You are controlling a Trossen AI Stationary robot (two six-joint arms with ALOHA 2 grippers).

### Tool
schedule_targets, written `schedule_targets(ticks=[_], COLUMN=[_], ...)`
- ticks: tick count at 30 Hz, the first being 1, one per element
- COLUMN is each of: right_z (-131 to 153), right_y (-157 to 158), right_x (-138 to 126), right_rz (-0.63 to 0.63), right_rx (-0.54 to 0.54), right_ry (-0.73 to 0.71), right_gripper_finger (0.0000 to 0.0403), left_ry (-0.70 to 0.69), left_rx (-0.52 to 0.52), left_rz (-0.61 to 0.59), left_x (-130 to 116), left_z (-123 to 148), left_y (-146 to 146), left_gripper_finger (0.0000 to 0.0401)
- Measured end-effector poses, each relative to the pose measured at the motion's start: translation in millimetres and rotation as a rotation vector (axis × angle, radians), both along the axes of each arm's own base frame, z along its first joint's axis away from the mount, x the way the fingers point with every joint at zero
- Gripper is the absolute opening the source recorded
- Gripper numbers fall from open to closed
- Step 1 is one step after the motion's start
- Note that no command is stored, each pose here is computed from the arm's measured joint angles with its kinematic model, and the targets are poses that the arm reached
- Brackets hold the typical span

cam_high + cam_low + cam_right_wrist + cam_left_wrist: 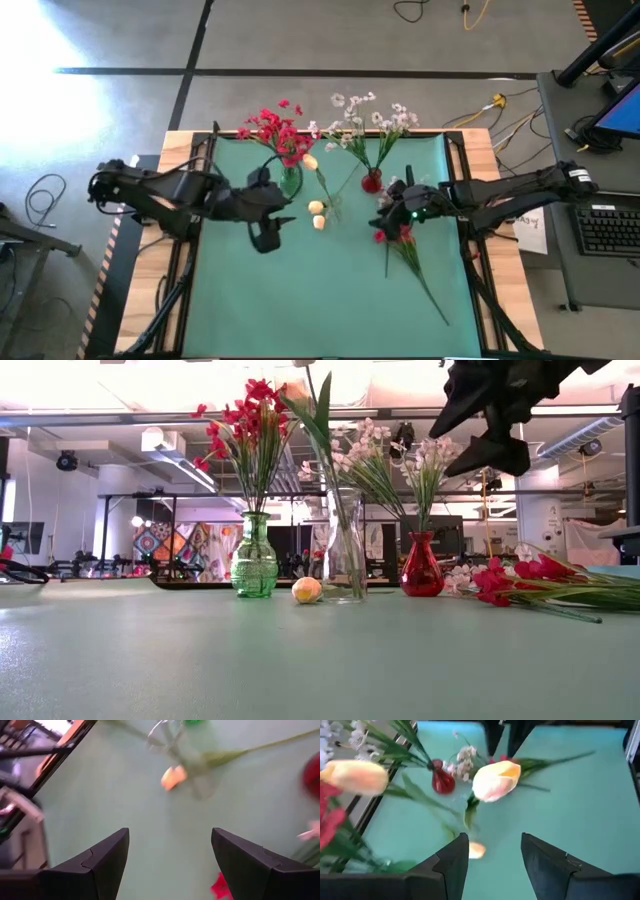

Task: Sort flowers into vase by color
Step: Put the red flower into the green vase

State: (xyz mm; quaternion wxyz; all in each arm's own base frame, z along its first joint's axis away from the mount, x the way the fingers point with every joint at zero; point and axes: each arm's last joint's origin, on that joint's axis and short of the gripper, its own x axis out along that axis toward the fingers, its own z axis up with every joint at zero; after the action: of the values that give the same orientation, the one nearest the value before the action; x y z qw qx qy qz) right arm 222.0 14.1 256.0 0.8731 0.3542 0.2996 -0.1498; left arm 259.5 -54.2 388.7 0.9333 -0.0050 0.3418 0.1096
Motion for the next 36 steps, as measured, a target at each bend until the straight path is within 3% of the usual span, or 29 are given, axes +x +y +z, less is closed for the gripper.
schedule_targets(ticks=[9, 19, 29, 36], right_z=[-1.1, -14.5, -44.5, -57.2], right_y=[28.9, 64.4, 90.8, 97.7], right_x=[-4.1, -23.5, -21.9, -26.4], right_rz=[0.079, 0.023, -0.034, -0.069], right_rx=[0.154, 0.322, 0.374, 0.403], right_ry=[0.021, 0.219, 0.435, 0.577], right_gripper_finger=[0.0274, 0.0274, 0.0274, 0.0274], left_ry=[0.087, 0.135, 0.139, 0.13], left_rx=[-0.001, 0.007, 0.159, 0.123], left_rz=[-0.007, -0.084, -0.045, -0.039], left_x=[-23.3, -38.0, -50.2, -57.5], left_z=[5.1, -3.3, -20.4, -47.5], left_y=[-20.9, -47.7, -57.1, -53.4], left_gripper_finger=[0.0169, 0.0169, 0.0167, 0.0149])
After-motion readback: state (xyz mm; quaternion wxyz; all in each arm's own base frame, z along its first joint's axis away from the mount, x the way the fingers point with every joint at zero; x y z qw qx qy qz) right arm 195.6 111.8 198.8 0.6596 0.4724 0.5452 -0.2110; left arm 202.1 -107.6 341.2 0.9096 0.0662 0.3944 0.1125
